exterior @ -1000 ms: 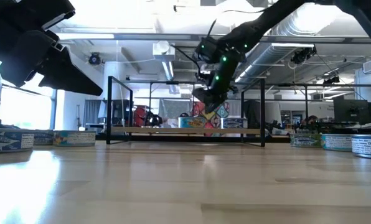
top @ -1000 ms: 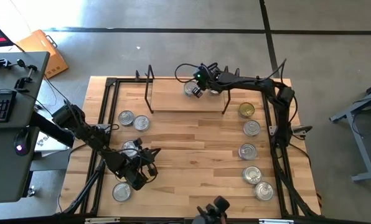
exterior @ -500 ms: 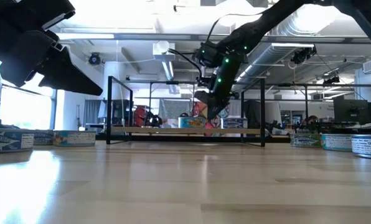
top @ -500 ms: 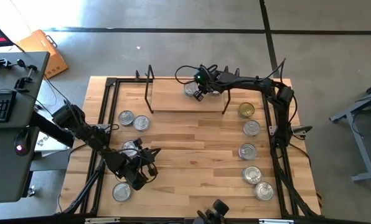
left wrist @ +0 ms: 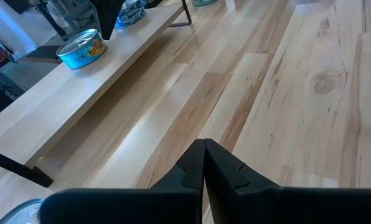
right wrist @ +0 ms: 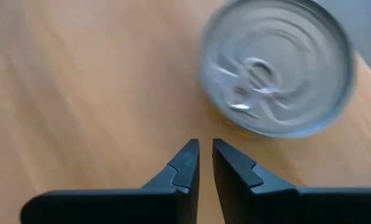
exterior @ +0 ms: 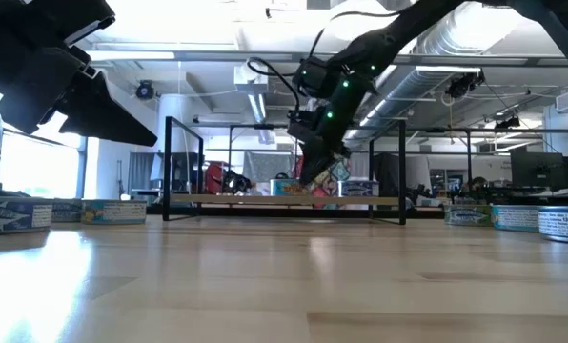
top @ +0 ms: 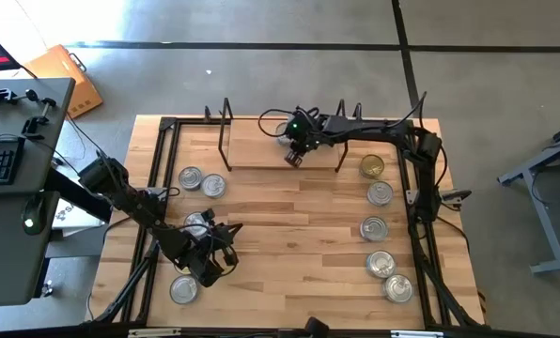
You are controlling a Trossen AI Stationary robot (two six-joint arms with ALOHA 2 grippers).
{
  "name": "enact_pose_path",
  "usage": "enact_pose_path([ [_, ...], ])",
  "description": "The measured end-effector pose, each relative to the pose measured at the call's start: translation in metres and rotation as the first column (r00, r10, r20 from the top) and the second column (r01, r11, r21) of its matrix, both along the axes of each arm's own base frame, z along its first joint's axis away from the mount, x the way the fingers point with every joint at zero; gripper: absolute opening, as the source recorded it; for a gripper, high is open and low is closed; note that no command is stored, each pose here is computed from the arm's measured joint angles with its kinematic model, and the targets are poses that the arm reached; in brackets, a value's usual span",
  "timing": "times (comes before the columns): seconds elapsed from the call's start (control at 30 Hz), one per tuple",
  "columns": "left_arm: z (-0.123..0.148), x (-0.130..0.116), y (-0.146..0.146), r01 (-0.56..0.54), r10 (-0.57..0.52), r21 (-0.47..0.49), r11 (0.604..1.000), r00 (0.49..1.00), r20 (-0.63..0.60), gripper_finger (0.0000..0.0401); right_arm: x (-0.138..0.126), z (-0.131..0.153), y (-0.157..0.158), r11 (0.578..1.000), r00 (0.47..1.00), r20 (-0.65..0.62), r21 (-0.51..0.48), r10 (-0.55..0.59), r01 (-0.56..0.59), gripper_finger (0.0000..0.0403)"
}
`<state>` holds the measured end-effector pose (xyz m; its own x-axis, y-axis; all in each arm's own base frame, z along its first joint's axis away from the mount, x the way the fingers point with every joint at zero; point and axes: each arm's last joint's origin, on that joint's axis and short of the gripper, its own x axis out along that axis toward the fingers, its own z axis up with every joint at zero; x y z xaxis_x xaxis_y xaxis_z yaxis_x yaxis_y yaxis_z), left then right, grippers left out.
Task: Stack canned seafood by type on shelf
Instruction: Put the green tuna can on the shelf
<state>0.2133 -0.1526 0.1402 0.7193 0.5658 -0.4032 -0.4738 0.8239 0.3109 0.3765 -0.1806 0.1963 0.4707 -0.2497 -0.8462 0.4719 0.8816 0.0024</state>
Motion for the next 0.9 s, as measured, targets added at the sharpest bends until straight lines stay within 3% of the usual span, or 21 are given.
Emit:
enact_pose_path([
  [0.33, 0.000, 0.000, 0.000, 0.000, 0.000, 0.000, 1.000, 1.000, 0.000, 0.0000, 0.020, 0.011, 0.017, 0.987, 0.985, 0.114, -0.110, 0.129, -0.117, 0.0033],
  [0.47, 0.000, 0.000, 0.000, 0.000, 0.000, 0.000, 1.000, 1.000, 0.000, 0.0000, 0.042, 0.009, 0.065, 0.961, 0.940, 0.226, -0.170, 0.254, -0.219, 0.0016],
  [0.63, 0.000, -0.003, -0.004, 0.006, -0.006, -0.023, 1.000, 1.000, 0.018, 0.0000, 0.046, -0.019, 0.135, 0.925, 0.883, 0.300, -0.234, 0.361, -0.298, 0.0005],
  [0.77, -0.002, -0.006, -0.010, 0.020, -0.019, -0.017, 1.000, 0.999, 0.035, 0.0000, 0.032, -0.030, 0.181, 0.928, 0.843, 0.400, -0.246, 0.361, -0.281, 0.0004],
  [0.9, -0.006, -0.004, -0.014, 0.007, -0.006, -0.012, 1.000, 0.996, 0.087, 0.0000, 0.001, -0.015, 0.221, 0.913, 0.794, 0.458, -0.278, 0.400, -0.300, 0.0001],
])
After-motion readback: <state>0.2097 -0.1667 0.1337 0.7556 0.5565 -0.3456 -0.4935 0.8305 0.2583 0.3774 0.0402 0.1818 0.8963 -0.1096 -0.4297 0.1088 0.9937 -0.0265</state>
